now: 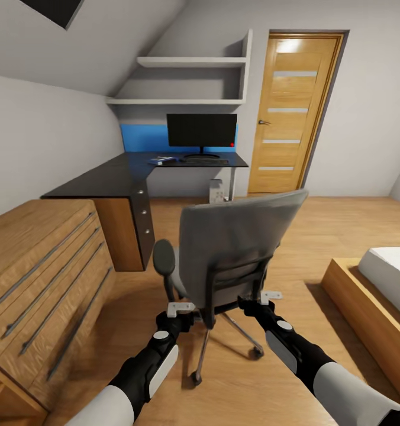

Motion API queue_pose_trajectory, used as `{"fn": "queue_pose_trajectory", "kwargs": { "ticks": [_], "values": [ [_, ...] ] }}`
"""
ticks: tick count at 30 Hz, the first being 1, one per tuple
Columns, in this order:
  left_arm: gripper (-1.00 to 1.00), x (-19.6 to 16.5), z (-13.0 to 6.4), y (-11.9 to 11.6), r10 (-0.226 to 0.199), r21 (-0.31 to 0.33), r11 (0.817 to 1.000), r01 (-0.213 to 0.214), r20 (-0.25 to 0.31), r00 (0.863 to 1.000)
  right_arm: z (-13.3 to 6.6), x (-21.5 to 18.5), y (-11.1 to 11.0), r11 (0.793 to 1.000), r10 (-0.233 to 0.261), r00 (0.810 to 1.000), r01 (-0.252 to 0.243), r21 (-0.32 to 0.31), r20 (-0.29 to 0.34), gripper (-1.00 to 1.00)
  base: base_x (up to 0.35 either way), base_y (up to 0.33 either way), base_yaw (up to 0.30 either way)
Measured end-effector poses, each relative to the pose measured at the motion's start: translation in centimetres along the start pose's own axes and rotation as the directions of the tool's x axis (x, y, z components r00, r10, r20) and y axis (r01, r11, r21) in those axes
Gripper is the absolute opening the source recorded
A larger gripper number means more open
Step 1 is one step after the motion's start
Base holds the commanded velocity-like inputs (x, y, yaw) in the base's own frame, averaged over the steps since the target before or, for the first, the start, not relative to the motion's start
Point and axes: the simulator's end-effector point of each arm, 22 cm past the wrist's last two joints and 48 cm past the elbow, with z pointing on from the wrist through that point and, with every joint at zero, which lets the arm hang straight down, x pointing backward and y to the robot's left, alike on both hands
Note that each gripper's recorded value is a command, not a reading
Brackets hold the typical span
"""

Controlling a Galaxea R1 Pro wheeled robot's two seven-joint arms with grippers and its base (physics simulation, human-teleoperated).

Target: In the bedroom, organize the workspace by keeping the computer under the desk, ensuring the monitor is on the desk, placing the keyboard on the desk next to the monitor, placing the mouse on the desk next to the keyboard, moving the folder from the swivel chair onto the desk next to the mouse, stacking the notebook on top of the folder with the pen on top of the notebook, and positioning the swivel chair next to the desk.

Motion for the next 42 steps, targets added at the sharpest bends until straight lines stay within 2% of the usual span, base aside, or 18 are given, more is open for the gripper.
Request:
{"fn": "queue_pose_trajectory", "kwargs": {
  "ticks": [11, 15, 19, 30, 42],
  "values": [
    [1.00, -0.1, 0.0, -0.1, 0.000, 0.002, 1.000, 0.000, 0.001, 1.000, 0.0, 0.3, 0.9, 1.000, -0.005, 1.000, 0.005, -0.014, -0.006, 1.00, 0.013, 0.029, 0.015],
    [1.00, -0.1, 0.0, 0.0, 0.000, 0.002, 1.000, 0.000, 0.002, 1.000, 0.1, 0.5, 2.8, 0.999, 0.006, 1.000, -0.006, -0.034, -0.007, 1.00, 0.000, 0.000, 0.209],
    [1.00, -0.1, 0.0, -0.1, -0.001, 0.002, 1.000, 0.001, 0.003, 1.000, 0.1, 0.7, 3.7, 0.999, 0.013, 1.000, -0.013, -0.041, -0.009, 1.00, 0.000, 0.000, 0.261],
    [1.00, -0.1, 0.0, -0.1, -0.001, 0.002, 1.000, 0.001, 0.003, 1.000, 0.1, 0.7, 3.8, 0.999, 0.017, 1.000, -0.017, -0.044, -0.010, 1.00, 0.000, 0.000, 0.244],
    [1.00, -0.3, -0.1, -0.1, -0.001, 0.003, 1.000, 0.001, 0.005, 1.000, 0.1, 0.5, 3.7, 0.999, 0.015, 1.000, -0.015, -0.044, -0.007, 1.00, -0.119, 0.106, -0.044]
  ]
}}
